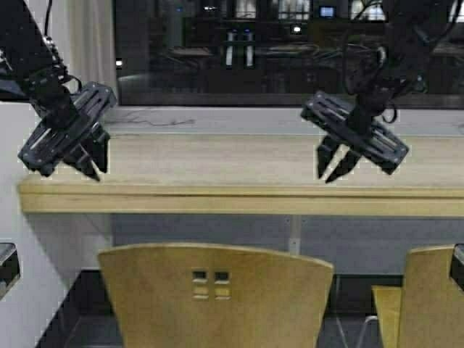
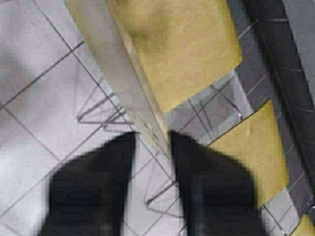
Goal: Push the chairs under the table
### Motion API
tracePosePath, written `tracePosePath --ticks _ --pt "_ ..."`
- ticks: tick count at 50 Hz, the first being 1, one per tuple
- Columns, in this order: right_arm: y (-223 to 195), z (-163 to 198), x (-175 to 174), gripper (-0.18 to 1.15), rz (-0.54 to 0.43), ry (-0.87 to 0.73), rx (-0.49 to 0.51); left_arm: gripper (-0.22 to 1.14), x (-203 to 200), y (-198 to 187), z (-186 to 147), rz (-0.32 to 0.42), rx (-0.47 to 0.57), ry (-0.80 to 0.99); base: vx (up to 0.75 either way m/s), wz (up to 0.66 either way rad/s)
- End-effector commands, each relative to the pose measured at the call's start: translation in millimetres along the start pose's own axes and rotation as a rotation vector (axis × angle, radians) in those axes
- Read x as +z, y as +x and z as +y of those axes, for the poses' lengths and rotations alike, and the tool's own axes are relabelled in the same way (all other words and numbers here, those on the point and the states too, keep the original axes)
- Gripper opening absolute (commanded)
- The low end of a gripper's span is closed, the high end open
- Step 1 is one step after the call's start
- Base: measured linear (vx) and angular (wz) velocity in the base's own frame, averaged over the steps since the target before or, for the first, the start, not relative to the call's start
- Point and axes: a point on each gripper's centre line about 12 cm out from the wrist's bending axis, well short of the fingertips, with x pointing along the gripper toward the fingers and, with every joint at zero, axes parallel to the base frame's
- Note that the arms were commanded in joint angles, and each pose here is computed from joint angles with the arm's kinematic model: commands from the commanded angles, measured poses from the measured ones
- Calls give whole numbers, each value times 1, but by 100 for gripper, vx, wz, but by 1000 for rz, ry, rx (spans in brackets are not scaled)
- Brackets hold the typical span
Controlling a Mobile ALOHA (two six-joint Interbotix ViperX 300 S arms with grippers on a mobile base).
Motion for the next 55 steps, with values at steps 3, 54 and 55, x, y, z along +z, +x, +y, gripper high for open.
tracePosePath --ticks 3,54,55 --pt "5 10 -15 97 60 118 -17 81 -9 1 8 16 31 -68 15 -13" --pt "79 11 -53 97 185 445 -154 81 -37 75 25 60 213 -195 4 -2" --pt "81 11 -53 97 189 449 -157 81 -37 77 25 59 215 -198 0 0"
